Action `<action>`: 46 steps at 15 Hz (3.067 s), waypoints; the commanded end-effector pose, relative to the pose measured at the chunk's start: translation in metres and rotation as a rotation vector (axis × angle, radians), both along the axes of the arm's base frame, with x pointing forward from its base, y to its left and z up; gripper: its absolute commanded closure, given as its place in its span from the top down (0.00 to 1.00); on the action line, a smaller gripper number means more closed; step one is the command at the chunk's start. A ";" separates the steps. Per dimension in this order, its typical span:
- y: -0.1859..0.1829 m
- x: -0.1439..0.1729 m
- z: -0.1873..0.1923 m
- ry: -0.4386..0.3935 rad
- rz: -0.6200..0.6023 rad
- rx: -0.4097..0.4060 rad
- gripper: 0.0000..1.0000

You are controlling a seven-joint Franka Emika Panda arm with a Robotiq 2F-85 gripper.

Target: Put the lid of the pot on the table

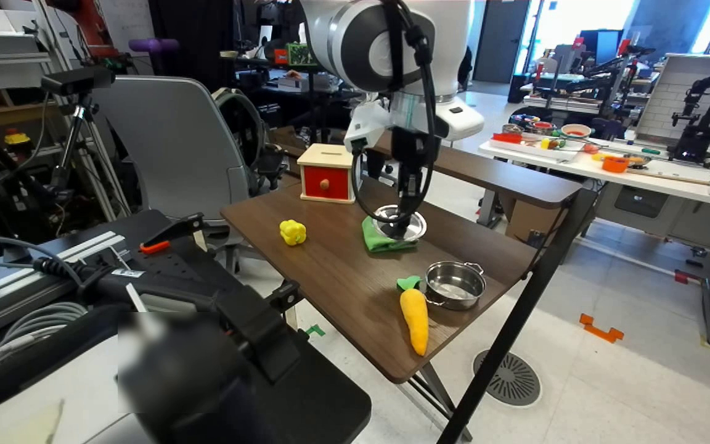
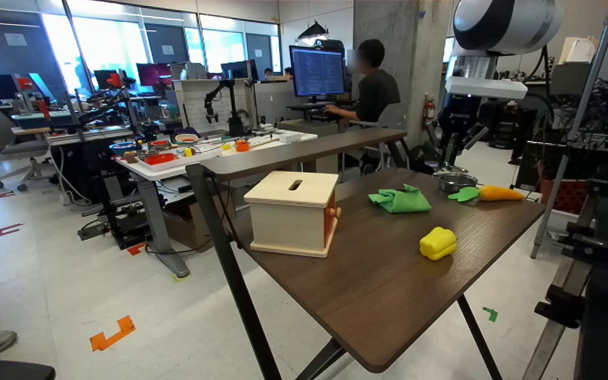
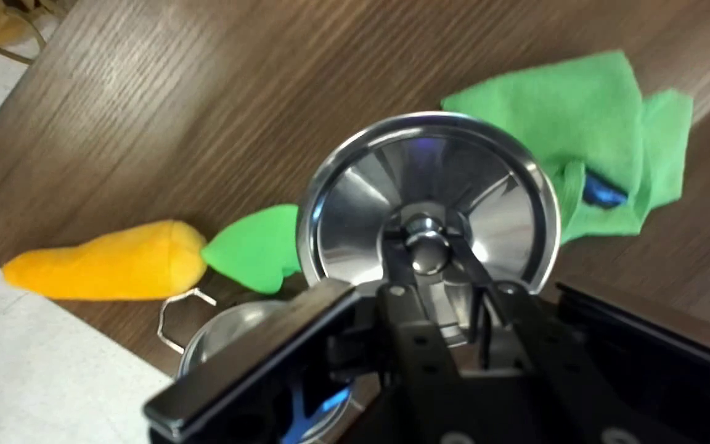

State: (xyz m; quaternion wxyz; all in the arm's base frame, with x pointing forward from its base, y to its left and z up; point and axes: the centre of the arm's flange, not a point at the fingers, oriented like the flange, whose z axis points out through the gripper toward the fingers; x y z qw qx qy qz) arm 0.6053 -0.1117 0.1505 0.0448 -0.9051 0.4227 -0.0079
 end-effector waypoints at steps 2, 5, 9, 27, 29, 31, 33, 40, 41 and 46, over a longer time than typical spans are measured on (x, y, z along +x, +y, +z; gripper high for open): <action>0.051 -0.034 -0.014 0.054 0.119 0.021 0.05; 0.066 -0.050 -0.036 0.108 0.160 0.020 0.05; 0.071 -0.069 -0.061 0.178 0.175 0.017 0.05; 0.014 -0.083 -0.095 0.237 0.085 -0.110 0.05; 0.008 -0.081 -0.097 0.230 0.070 -0.133 0.05; 0.004 -0.078 -0.096 0.218 0.054 -0.151 0.05; 0.000 -0.074 -0.096 0.206 0.038 -0.165 0.17; -0.003 -0.070 -0.093 0.196 0.004 -0.158 0.82; -0.001 -0.071 -0.091 0.195 0.008 -0.153 0.89; 0.019 -0.076 -0.025 0.067 0.035 -0.110 1.00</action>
